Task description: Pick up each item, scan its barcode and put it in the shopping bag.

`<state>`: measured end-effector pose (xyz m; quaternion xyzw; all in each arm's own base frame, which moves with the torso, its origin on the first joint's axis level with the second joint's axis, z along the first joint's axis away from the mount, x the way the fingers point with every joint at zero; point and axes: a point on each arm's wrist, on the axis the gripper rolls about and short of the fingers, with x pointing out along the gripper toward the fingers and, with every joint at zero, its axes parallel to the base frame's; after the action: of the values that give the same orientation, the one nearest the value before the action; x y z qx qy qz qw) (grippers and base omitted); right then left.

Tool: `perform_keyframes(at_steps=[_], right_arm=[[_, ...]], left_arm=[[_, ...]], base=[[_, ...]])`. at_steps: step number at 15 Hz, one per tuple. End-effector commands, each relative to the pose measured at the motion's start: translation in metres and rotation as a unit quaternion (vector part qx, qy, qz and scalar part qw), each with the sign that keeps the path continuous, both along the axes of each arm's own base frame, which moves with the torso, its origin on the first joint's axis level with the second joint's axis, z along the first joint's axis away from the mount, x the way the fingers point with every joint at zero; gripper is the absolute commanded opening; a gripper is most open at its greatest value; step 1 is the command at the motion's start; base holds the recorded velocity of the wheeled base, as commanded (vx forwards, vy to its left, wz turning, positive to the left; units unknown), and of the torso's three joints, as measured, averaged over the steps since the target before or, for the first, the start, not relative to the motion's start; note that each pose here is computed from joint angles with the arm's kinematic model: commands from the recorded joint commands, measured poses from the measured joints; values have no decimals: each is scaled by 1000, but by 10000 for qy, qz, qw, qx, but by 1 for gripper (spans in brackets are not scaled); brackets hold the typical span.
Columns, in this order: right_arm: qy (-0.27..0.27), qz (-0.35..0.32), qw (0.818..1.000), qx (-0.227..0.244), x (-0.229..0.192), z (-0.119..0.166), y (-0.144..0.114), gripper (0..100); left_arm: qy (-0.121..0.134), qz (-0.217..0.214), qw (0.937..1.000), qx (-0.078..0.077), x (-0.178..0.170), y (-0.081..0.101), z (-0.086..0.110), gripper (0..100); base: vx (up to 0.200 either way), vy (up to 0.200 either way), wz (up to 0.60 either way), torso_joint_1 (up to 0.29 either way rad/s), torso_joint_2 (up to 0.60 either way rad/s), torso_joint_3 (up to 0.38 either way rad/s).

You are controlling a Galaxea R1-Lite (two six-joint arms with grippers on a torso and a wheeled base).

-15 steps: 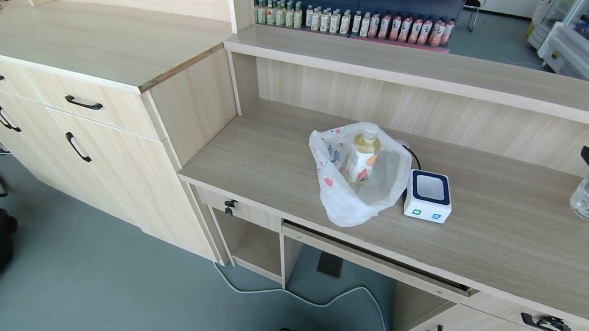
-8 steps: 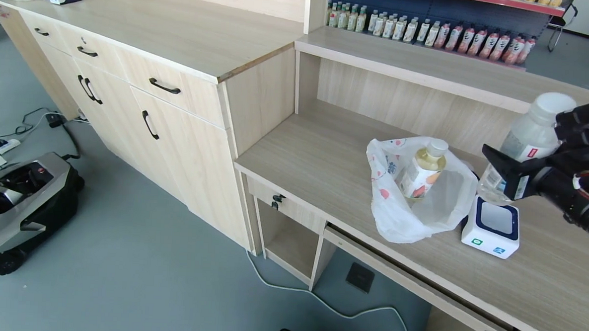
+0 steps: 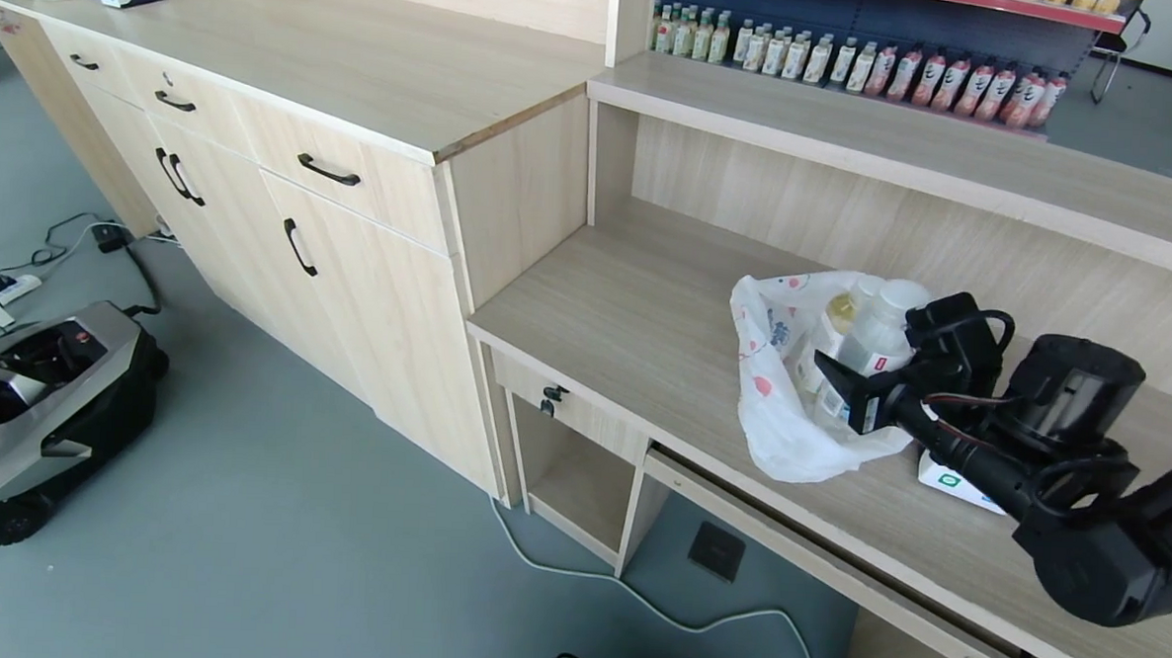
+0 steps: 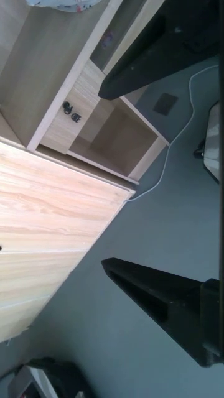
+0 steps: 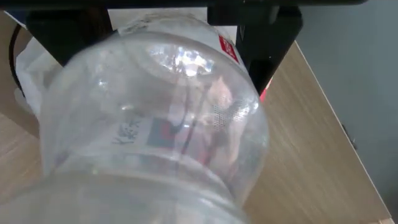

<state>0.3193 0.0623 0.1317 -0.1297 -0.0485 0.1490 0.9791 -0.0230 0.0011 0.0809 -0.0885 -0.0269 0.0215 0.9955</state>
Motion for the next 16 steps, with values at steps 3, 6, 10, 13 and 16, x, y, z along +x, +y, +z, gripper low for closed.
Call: perform_keyframes(at_steps=[3, 6, 10, 13, 16], right_arm=[[235, 115, 9996, 128, 30, -45, 5, 0], [330, 22, 9994, 130, 34, -53, -1, 0], [412, -145, 9988, 231, 36, -54, -13, 100], [413, -147, 9984, 368, 24, -35, -15, 100], [341, -159, 9985, 394, -17, 24, -21, 100]], left_arm=[[-4, 7, 10000, -1, 0, 0, 0, 100], [-4, 7, 10000, -1, 0, 0, 0, 100], [-4, 7, 10000, -1, 0, 0, 0, 100], [-4, 7, 10000, -1, 0, 0, 0, 100], [-4, 7, 10000, -1, 0, 0, 0, 100]], base=[[0, 0, 0, 0, 0, 0], [0, 0, 0, 0, 0, 0], [0, 0, 0, 0, 0, 0], [0, 0, 0, 0, 0, 0], [0, 0, 0, 0, 0, 0]])
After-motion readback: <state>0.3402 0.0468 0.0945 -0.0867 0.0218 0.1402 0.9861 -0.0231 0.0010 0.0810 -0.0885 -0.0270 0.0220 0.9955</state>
